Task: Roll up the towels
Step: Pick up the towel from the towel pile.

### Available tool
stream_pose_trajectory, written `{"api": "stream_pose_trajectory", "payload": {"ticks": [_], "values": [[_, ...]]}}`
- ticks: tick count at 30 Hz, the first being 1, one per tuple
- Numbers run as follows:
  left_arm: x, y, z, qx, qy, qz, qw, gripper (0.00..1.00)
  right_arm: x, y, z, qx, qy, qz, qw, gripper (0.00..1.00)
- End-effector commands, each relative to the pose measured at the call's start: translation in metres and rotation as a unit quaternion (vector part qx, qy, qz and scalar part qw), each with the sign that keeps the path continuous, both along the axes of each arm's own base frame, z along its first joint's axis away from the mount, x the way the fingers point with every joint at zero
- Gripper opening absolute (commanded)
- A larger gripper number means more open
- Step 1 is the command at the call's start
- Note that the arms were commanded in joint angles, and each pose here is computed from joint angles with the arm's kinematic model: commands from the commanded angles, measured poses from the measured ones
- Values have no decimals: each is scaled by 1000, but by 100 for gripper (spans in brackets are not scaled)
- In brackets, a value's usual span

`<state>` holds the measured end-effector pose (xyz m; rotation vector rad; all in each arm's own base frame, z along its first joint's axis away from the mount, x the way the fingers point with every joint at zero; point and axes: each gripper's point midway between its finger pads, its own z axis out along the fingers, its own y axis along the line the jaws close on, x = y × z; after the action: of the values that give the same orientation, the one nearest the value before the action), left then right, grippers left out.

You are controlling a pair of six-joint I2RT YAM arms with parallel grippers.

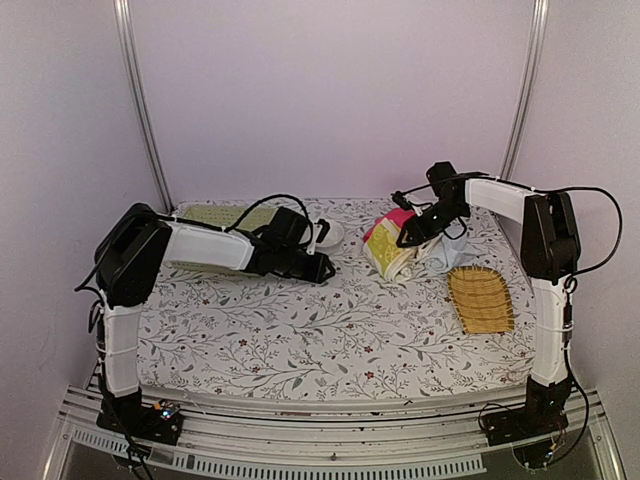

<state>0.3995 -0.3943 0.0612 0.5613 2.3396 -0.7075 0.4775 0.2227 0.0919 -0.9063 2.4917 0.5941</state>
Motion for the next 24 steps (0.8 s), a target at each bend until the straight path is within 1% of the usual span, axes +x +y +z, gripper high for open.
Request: {"api": "stream_pose_trajectory", "payload": {"ticks": [1, 3, 4, 5, 7, 9, 10, 14, 16, 17, 18, 22, 24], "values": [[-11, -7, 29, -17, -23, -1, 1000, 30, 0, 5, -2, 0, 3, 7, 1000, 41], [-13, -4, 28, -15, -21, 3, 1000, 30, -1, 8, 3, 8, 1, 10, 1000, 37], [-14, -3, 27, -14, -20, 4, 1000, 30, -1, 8, 6, 9, -1, 10, 1000, 37], [-16, -2, 26, -13, -17, 4, 1000, 31, -2, 9, 8, 8, -2, 10, 1000, 37], [-18, 0, 28, -15, -15, 6, 1000, 31, -4, 9, 6, 6, 2, 10, 1000, 42], [-20, 2, 31, -16, -15, 9, 1000, 31, -4, 6, -2, -5, 7, 6, 1000, 46], [-22, 3, 33, -17, -15, 10, 1000, 31, -2, 4, -8, -13, 10, 3, 1000, 47], [-26, 4, 30, -11, -14, 14, 1000, 32, -2, 2, -21, -24, 18, 2, 1000, 48], [-27, 6, 46, -20, -26, 18, 999, 32, -3, 4, -21, -19, 20, 4, 1000, 46], [-28, 6, 46, -20, -25, 20, 999, 32, -4, 5, -20, -17, 19, 5, 1000, 45], [-29, 7, 45, -20, -24, 21, 999, 32, -4, 5, -19, -16, 19, 5, 1000, 42], [-31, 9, 43, -20, -21, 25, 999, 32, -6, 7, -12, -11, 14, 12, 1000, 16], [-31, 10, 44, -20, -21, 28, 999, 32, -9, 12, 6, 3, 3, 17, 1000, 5]]}}
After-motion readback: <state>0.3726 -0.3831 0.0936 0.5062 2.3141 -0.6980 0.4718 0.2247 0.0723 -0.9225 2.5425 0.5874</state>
